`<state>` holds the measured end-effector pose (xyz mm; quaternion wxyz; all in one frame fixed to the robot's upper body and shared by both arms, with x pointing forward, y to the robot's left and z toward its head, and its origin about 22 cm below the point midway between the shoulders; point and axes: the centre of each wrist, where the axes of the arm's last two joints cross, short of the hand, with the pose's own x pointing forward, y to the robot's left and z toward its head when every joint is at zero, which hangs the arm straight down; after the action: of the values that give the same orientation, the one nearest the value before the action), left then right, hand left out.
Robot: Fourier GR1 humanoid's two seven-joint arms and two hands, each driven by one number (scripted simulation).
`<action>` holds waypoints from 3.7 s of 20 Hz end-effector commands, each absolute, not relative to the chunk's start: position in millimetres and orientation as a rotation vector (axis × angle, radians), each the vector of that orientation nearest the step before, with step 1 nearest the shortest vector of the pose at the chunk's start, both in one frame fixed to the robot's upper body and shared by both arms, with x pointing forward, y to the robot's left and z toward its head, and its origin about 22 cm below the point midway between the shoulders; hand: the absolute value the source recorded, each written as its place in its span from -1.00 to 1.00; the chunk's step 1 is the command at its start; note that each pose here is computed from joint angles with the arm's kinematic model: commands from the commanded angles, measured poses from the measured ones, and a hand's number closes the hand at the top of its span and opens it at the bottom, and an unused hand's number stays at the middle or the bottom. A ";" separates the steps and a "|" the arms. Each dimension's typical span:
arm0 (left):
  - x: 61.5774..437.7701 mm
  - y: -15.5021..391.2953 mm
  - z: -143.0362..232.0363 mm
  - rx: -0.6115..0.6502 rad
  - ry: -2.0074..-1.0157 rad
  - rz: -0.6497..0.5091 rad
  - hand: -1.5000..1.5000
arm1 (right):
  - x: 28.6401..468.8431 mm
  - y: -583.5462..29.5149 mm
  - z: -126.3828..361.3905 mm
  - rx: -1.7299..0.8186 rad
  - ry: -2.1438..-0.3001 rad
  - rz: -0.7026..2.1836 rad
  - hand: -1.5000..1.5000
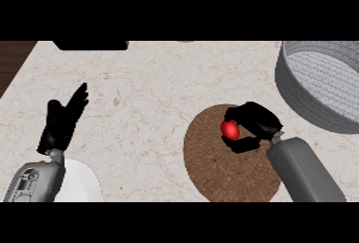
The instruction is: Pick the tomato from the placemat and place it in the basket
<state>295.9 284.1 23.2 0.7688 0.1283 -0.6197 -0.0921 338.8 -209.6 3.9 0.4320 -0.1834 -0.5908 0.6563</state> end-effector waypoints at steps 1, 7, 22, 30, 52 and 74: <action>294.4 285.1 25.5 0.303 -1.333 -0.199 0.00 | 324.8 -215.1 5.6 -0.717 -1.244 1.693 1.00; 290.7 286.5 36.6 0.268 -1.351 -0.197 0.00 | 290.8 -189.7 49.2 -0.805 -1.394 1.665 1.00; 290.9 299.4 27.8 0.296 -1.352 -0.178 0.00 | 250.6 -219.3 194.6 -0.407 -1.805 0.890 1.00; 294.6 284.2 41.7 0.302 -1.362 -0.205 0.00 | 252.0 -246.6 297.0 -0.504 -1.823 0.757 1.00; 297.2 263.0 29.7 0.267 -1.382 -0.223 0.00 | 332.8 -360.2 358.1 -1.177 -1.371 0.910 1.00; 302.5 265.2 39.2 0.245 -1.390 -0.233 0.00 | 397.8 -452.5 251.7 -0.929 -1.371 0.935 1.00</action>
<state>302.1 274.1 34.6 0.7587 0.1142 -0.6326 -0.1053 390.7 -449.8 266.9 0.5538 -0.4261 -0.5919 0.4017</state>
